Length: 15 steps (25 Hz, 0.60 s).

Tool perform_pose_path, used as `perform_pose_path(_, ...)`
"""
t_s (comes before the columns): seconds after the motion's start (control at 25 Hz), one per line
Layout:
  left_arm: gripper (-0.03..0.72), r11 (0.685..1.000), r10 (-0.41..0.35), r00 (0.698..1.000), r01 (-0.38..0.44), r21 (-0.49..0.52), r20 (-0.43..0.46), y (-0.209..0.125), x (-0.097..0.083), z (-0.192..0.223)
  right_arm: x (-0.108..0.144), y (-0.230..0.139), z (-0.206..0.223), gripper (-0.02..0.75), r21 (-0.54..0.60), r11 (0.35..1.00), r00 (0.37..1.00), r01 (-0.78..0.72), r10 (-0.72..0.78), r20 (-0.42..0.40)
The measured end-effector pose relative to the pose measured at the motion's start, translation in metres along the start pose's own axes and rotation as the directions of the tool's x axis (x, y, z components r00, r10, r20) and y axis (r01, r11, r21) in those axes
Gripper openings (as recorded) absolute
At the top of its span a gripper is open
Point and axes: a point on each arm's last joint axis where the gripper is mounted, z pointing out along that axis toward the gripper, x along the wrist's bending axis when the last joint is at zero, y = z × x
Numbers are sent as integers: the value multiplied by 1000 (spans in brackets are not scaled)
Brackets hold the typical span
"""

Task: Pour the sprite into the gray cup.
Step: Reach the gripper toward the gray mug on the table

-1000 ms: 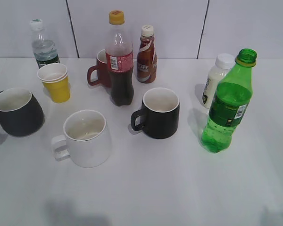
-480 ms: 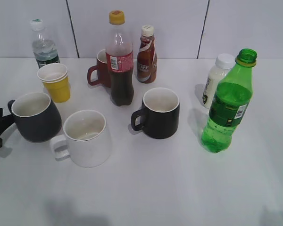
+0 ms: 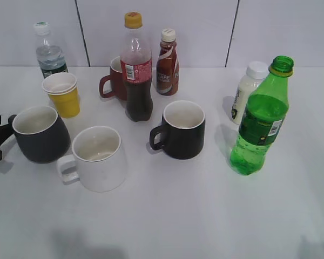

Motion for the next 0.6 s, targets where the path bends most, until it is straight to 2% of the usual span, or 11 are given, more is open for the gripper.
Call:
perform_pose_path(0.36,343,1000,-11,999,11,9,43,-8,-9,13,0,0,0,544,0,1000,1000,0,0,0)
perform_pose_path(0.6,312,1000,-3,999,3,-6,44,-8,-5,20,0,0,0,544,0,1000,1000,0,0,0)
